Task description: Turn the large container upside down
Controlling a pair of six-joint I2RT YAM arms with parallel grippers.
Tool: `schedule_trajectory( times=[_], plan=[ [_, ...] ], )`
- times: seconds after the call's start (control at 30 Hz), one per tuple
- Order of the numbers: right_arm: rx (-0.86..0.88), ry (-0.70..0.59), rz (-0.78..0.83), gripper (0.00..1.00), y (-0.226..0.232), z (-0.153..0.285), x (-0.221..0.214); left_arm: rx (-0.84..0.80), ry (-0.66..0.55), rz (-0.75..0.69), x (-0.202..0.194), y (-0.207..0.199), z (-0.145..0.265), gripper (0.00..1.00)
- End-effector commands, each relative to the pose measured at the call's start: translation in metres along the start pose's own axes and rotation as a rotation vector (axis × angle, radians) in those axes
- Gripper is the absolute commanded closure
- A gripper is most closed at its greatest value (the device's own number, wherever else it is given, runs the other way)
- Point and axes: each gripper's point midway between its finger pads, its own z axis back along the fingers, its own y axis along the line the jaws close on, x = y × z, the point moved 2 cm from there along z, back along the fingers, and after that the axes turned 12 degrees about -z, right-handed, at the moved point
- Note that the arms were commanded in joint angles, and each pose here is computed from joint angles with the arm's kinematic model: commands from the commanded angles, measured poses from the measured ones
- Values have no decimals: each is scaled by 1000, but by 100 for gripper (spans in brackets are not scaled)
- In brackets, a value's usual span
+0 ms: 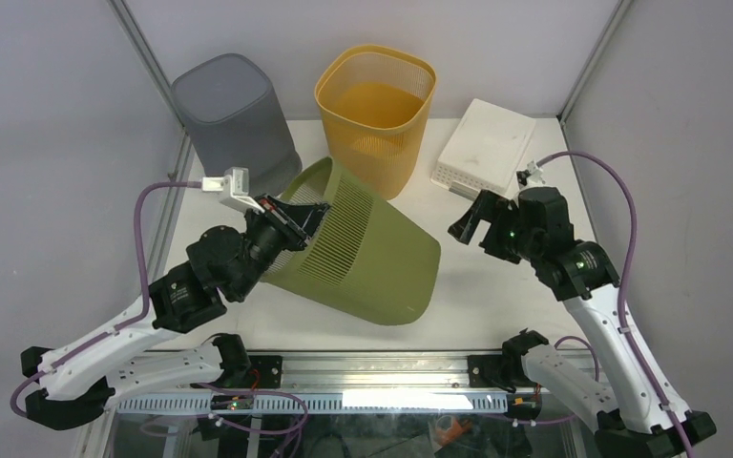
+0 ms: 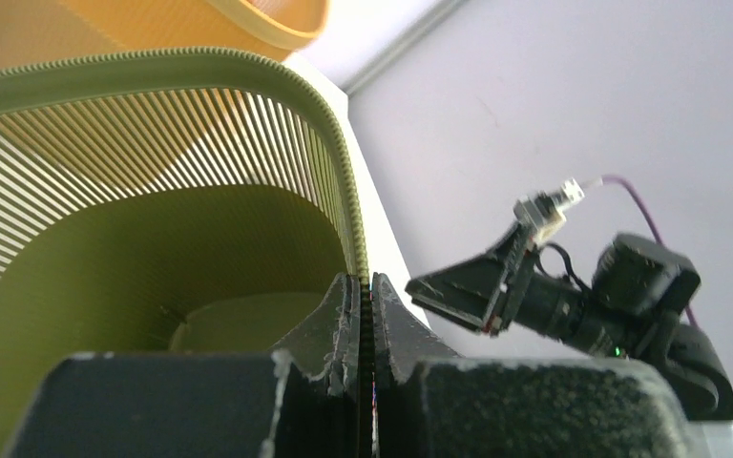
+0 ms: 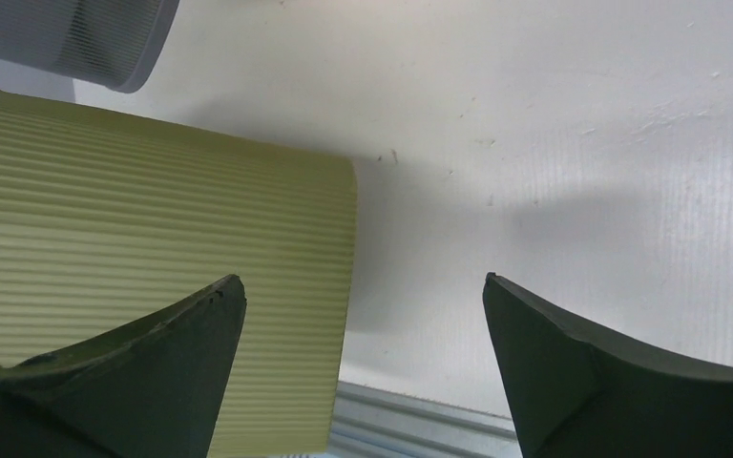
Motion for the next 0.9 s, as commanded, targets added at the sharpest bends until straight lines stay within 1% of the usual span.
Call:
schedule_trajectory(
  times=[0.0,0.07,0.13,0.2,0.27,0.43,0.6,0.7,0.87],
  plan=[
    [99,68,-98,1,24,5,-7,104,-163,181,41,12,11,100],
    [166,127,-134,1,31,0,-19,164,-146,150,34,25,13,100],
    [273,198,-162,0,43,-6,-31,221,-124,139,24,38,14,100],
    [363,273,-192,1,54,-10,-42,290,-86,96,10,53,15,100],
    [400,330,-221,1,55,-17,-52,331,-56,73,-3,65,16,100],
    [392,370,-269,1,44,-28,-67,350,-1,47,-27,78,17,100],
    [515,433,-328,0,55,-24,-75,378,78,-27,-54,84,6,100],
    [506,399,-312,0,56,-17,-70,400,127,-80,-70,86,-5,100],
    [398,245,-231,0,51,1,-46,382,200,-122,-96,82,-22,100]
  ],
)
